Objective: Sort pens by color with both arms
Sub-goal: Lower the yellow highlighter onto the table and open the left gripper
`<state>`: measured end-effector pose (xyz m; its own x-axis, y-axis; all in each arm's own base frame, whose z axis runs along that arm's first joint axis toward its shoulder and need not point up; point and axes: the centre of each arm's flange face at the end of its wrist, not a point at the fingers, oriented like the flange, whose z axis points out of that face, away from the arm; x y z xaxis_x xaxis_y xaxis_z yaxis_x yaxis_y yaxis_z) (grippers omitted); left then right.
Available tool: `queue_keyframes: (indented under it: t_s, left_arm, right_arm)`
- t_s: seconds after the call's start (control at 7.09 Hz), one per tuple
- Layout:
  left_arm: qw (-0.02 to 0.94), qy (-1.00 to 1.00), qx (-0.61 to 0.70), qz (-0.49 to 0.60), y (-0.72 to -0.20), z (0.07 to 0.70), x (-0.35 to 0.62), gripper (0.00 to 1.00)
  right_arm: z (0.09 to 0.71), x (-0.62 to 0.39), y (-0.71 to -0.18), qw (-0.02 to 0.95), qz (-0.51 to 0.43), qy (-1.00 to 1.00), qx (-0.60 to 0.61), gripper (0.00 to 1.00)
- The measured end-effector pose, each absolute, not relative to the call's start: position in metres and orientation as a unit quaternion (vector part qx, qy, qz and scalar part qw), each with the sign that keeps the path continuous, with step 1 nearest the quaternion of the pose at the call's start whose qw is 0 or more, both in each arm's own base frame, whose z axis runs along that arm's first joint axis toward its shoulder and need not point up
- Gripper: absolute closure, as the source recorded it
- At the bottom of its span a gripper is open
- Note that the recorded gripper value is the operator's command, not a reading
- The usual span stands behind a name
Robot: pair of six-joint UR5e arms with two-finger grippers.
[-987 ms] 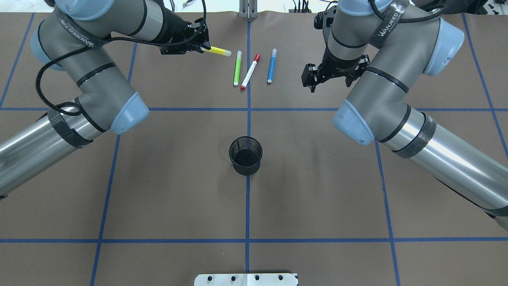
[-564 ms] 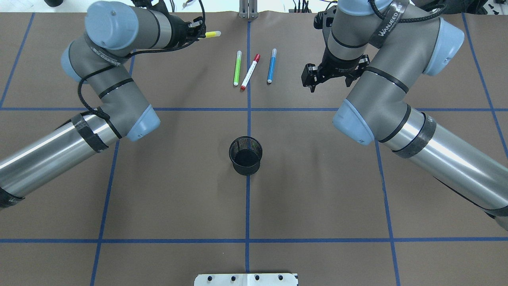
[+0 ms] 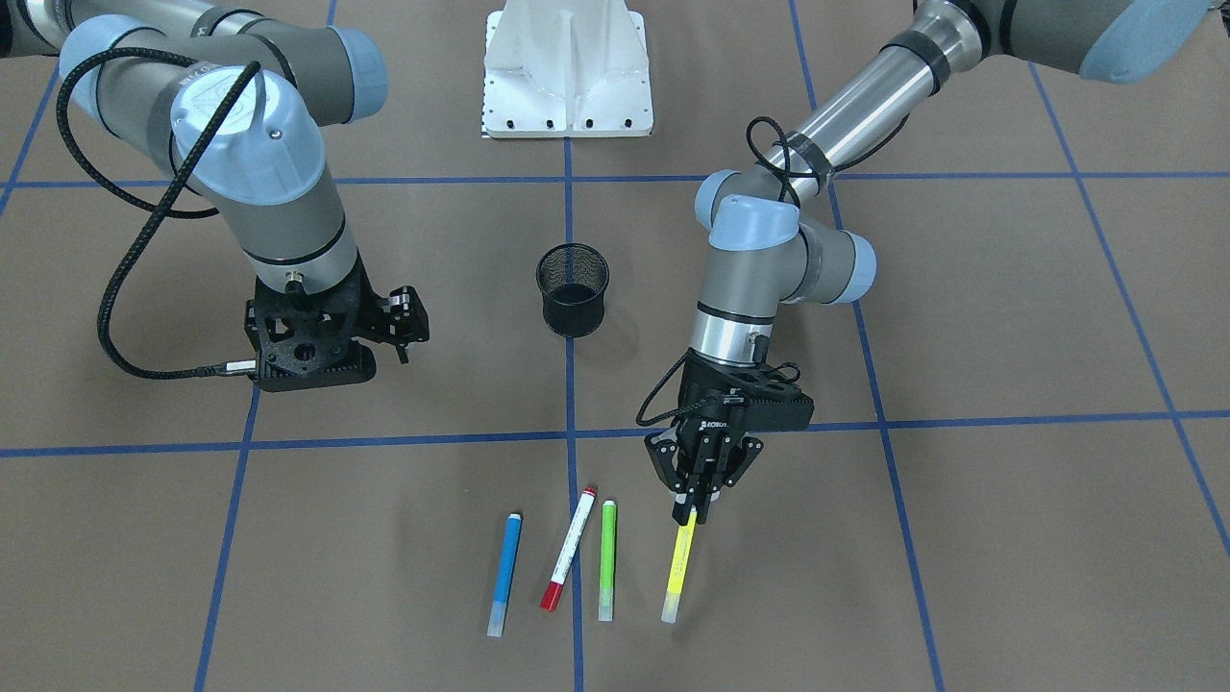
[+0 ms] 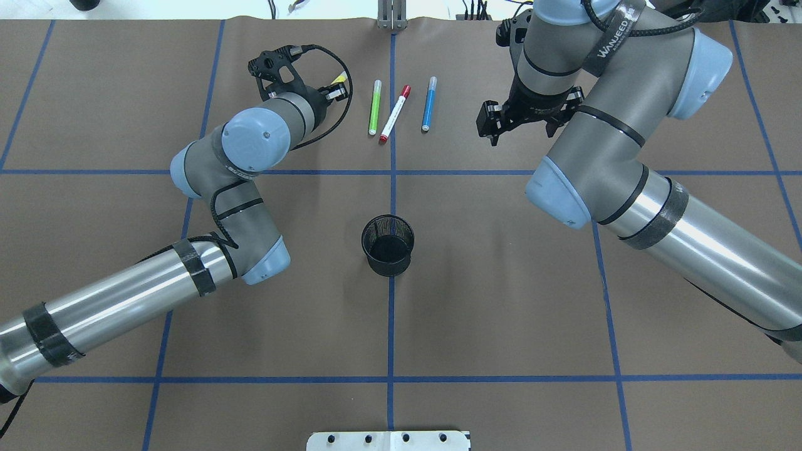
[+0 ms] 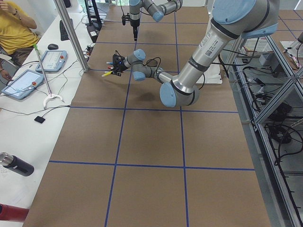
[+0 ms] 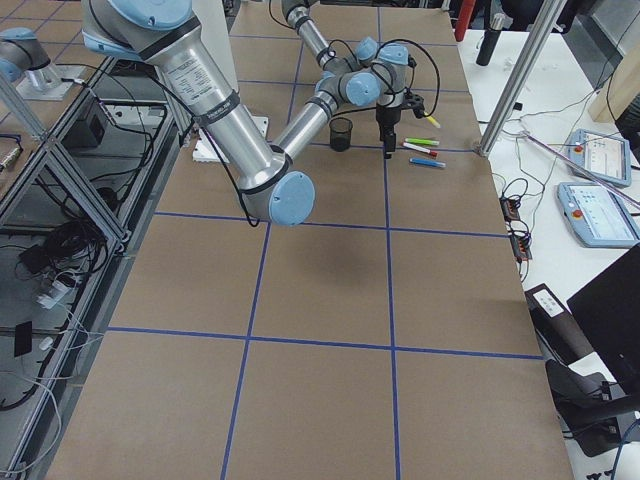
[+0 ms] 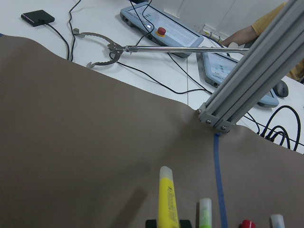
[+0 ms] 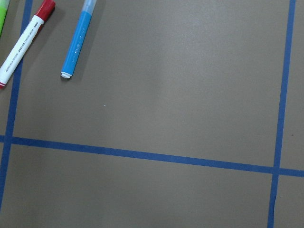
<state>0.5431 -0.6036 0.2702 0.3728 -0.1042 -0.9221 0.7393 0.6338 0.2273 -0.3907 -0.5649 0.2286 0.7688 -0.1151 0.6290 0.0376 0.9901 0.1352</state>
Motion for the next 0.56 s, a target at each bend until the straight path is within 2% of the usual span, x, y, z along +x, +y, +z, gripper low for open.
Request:
queue_keyframes:
  t_s: [0.14,0.28,0.56]
  left_arm:
    - [0.761,0.482,0.332,-0.279,-0.6012,0.2693,0.5515,0.15]
    - [0.761,0.481,0.334,-0.28,-0.6004,0.2686,0.5545,0.01]
    - [0.76,0.481,0.335,-0.279,-0.5998,0.2671,0.5553,0.01]
  right_arm:
    - [0.2287,-0.3908,-0.5649,0.939,-0.041,-0.337,0.057,0.01]
    - [0.2291,-0.3908,-0.5649,0.939,-0.041,-0.337,0.057,0.01]
    - [0.2291,-0.3908,-0.5649,0.939,-0.041,-0.337,0.057,0.01]
